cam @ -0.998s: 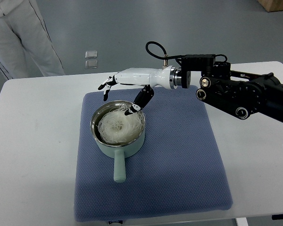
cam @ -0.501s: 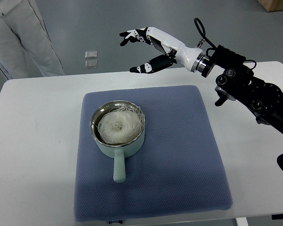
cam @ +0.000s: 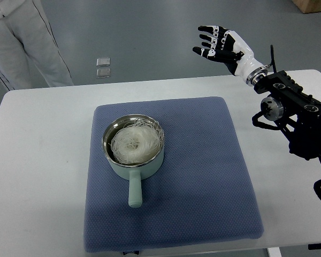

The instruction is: Put vermicelli into pot with right hand

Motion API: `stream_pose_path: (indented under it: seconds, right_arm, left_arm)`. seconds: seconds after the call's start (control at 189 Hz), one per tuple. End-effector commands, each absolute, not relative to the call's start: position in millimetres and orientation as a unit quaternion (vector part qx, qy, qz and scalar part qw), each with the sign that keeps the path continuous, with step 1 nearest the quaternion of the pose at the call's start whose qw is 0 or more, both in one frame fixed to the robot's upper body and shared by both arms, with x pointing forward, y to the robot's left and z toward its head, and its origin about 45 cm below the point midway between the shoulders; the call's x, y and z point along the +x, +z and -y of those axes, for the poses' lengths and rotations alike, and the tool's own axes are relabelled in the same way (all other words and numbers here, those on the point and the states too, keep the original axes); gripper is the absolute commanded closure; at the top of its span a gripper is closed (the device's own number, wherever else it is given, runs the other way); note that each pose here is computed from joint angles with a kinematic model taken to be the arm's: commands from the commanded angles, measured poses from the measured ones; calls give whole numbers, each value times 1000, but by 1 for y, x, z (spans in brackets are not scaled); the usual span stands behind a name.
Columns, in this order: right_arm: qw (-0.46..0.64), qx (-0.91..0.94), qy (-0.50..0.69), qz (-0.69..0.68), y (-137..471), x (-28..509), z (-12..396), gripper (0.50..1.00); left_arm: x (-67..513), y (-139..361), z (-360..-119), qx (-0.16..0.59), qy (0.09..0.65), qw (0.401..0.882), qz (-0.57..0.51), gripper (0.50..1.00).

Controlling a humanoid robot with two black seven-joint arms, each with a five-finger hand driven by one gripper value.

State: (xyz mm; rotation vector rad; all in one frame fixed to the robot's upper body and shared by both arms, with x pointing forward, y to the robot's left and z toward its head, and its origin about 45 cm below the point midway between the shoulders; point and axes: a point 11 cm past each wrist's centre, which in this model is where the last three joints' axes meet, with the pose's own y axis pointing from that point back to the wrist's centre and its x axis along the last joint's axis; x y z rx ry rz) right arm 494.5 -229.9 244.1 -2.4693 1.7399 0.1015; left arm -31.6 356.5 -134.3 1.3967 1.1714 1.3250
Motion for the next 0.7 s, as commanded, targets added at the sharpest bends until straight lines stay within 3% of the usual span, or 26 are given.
stream_pose_path:
  seconds: [0.0,0.38,0.697]
  right_arm:
    - [72,-802,60,-590,238,495,237,603]
    - [94,-717,176,-668,188,487,261,603]
    - [102,-684,195,-696,177,482,266,583]
  left_arm:
    - [-31,-134,-357,560,531,429,-469,500]
    - [-32,-134,-356,560,531,429,-470,500]
    - [-32,-134,-356,560,531,429,-470,500]
